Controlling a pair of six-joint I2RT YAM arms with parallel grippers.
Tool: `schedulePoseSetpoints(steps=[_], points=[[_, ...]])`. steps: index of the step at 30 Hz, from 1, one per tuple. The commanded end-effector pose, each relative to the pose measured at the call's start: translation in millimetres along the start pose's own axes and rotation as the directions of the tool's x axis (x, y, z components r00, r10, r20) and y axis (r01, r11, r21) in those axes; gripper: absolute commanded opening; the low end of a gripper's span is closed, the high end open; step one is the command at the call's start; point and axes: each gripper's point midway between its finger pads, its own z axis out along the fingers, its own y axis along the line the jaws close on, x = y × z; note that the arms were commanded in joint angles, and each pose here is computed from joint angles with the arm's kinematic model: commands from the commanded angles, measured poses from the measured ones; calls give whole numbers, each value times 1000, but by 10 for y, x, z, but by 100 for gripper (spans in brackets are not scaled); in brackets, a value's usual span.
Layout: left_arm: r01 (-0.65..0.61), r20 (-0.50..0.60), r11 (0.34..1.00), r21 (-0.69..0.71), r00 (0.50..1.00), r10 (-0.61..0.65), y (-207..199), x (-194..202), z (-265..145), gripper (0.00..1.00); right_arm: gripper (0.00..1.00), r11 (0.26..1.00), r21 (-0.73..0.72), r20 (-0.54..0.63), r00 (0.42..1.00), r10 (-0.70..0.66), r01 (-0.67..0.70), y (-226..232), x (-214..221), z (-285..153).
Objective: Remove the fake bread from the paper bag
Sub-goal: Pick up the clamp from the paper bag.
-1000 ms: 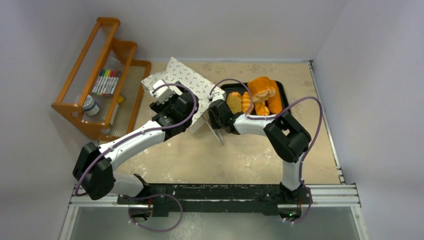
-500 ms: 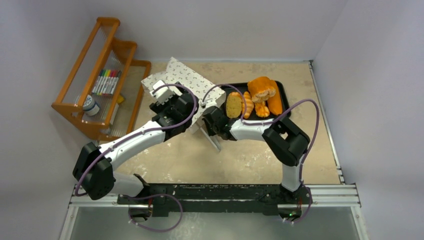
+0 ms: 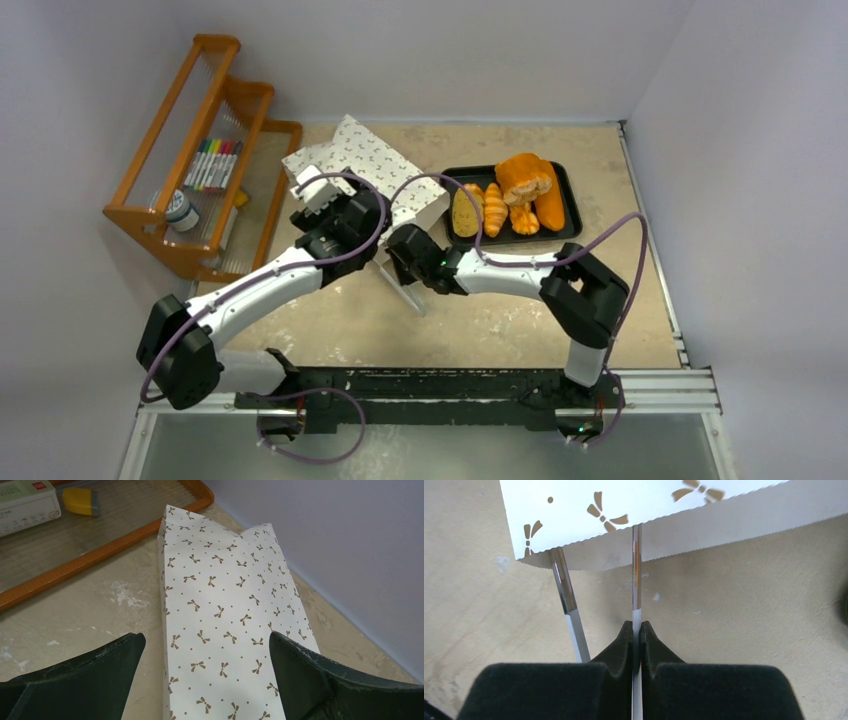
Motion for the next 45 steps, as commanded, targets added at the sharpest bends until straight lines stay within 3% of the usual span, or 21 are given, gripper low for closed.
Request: schedulePoseSetpoints(steps=[1,13,24,38,45], points=[[46,43,999,-17,998,-46,76,-199,-32,100,0,998,-31,102,993,57,-55,155,-410,-233],[59,57,998,-25,997,-58,165,-354,-87,100,0,996,-92,121,993,-4,15,636,-497,-294],[62,1,998,11,998,-62,106,-279,-116,100,0,1000,15,24,1000,9,-9,192,104,-455],[119,-3,993,23,993,-119,-15,-495,-109,100,0,996,-55,-16,997,-75,74,157,793,-1615],[163,-69,986,22,985,-161,22,-557,46,100,0,998,-35,40,998,-50,51,171,758,-2145]])
